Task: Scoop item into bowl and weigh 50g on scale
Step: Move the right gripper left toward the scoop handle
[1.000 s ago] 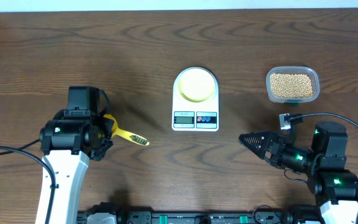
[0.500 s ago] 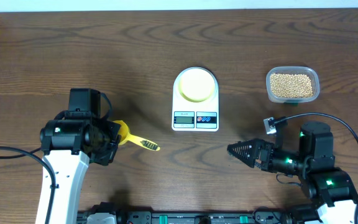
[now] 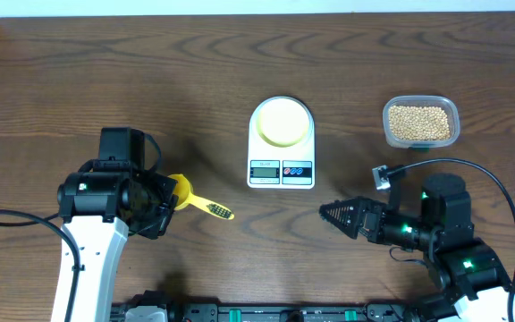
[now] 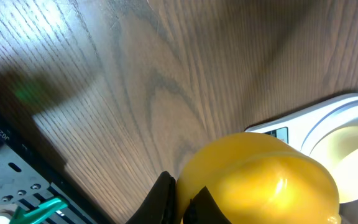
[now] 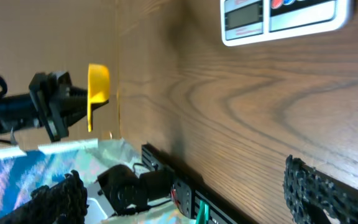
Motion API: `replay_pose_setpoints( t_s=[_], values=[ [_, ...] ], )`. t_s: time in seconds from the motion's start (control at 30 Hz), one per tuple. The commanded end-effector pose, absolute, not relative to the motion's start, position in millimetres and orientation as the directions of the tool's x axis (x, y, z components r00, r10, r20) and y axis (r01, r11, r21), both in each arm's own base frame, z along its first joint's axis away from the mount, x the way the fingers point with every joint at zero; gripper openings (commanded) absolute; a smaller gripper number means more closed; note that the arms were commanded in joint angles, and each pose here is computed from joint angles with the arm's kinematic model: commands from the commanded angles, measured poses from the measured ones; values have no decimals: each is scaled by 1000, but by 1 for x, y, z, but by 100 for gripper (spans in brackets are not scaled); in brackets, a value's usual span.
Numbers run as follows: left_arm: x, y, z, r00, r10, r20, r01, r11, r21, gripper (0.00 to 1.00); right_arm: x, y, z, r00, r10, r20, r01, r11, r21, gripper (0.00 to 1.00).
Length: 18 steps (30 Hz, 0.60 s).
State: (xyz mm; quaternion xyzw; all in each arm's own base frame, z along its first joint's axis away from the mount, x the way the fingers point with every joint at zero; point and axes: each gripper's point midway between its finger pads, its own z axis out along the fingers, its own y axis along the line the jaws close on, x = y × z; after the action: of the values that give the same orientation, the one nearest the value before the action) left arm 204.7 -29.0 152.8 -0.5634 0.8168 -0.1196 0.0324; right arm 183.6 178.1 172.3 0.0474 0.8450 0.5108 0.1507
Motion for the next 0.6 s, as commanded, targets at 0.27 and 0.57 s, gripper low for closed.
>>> replay_pose_setpoints(
  t_s=[0.27,0.57],
  values=[
    [199,-51,153,-487,-867,107,-857,451,-250,7,181,192,161,-947,286,-147,25,520,854,99],
    [213,-71,157,-565,-822,73,-793,517,-322,7,180,206,169,-944,273,-186,-20,514,858,99]
  ],
)
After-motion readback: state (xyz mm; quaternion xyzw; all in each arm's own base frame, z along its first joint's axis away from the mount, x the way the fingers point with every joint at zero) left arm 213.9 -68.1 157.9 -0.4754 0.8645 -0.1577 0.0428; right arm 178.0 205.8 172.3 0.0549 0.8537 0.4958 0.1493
